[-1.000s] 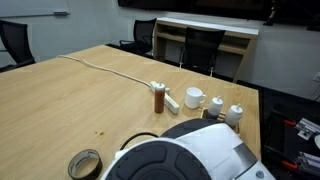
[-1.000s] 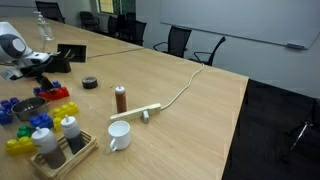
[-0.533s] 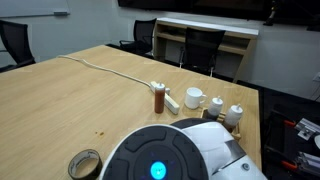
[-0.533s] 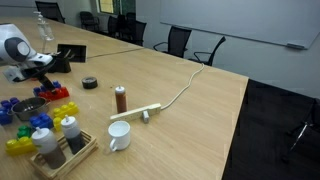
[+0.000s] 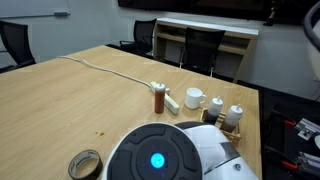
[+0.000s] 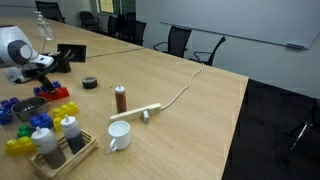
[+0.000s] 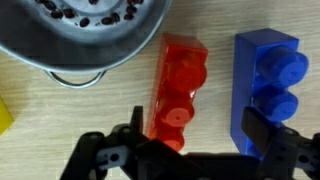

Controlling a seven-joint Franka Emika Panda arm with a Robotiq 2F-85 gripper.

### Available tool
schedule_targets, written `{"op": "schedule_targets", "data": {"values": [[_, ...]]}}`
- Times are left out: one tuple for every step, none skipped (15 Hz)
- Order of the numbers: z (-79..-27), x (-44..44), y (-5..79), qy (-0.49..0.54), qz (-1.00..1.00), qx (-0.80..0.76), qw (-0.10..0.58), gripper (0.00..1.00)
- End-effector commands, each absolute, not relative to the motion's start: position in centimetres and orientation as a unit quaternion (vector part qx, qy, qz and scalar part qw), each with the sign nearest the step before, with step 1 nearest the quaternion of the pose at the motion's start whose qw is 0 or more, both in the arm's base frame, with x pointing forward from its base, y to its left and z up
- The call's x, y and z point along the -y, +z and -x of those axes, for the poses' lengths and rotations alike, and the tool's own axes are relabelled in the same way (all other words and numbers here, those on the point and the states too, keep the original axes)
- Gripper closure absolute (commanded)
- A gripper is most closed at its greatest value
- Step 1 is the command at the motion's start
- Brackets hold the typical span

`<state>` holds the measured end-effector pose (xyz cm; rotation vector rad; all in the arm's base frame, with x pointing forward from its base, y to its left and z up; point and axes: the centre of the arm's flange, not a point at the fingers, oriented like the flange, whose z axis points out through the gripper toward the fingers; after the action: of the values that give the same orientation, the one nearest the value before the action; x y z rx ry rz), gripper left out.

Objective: Align the blue and orange legos together then put the purple legos on top of the blue and orange legos

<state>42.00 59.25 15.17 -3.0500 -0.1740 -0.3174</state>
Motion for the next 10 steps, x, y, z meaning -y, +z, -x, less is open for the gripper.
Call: {"op": "schedule_targets", "data": {"values": [[-42.7,-59.7,14.9,-0.092,0.992,0.065,0.061,0.0],[-42.8,-59.8,14.9,-0.092,0.992,0.066,0.063,0.0],[-42.9,-59.9,15.0,-0.094,0.991,0.068,0.065,0.0],[-43.1,-60.0,15.2,-0.095,0.991,0.07,0.067,0.0],[-43.2,-60.1,15.3,-0.097,0.99,0.072,0.068,0.0],[-43.4,-60.1,15.4,-0.098,0.99,0.073,0.07,0.0],[-43.5,-60.2,15.5,-0.099,0.99,0.074,0.071,0.0],[-43.6,-60.3,15.6,-0.1,0.989,0.075,0.073,0.0],[-43.6,-60.3,15.8,-0.101,0.989,0.077,0.075,0.0],[-43.7,-60.4,15.9,-0.102,0.989,0.078,0.077,0.0]]}}
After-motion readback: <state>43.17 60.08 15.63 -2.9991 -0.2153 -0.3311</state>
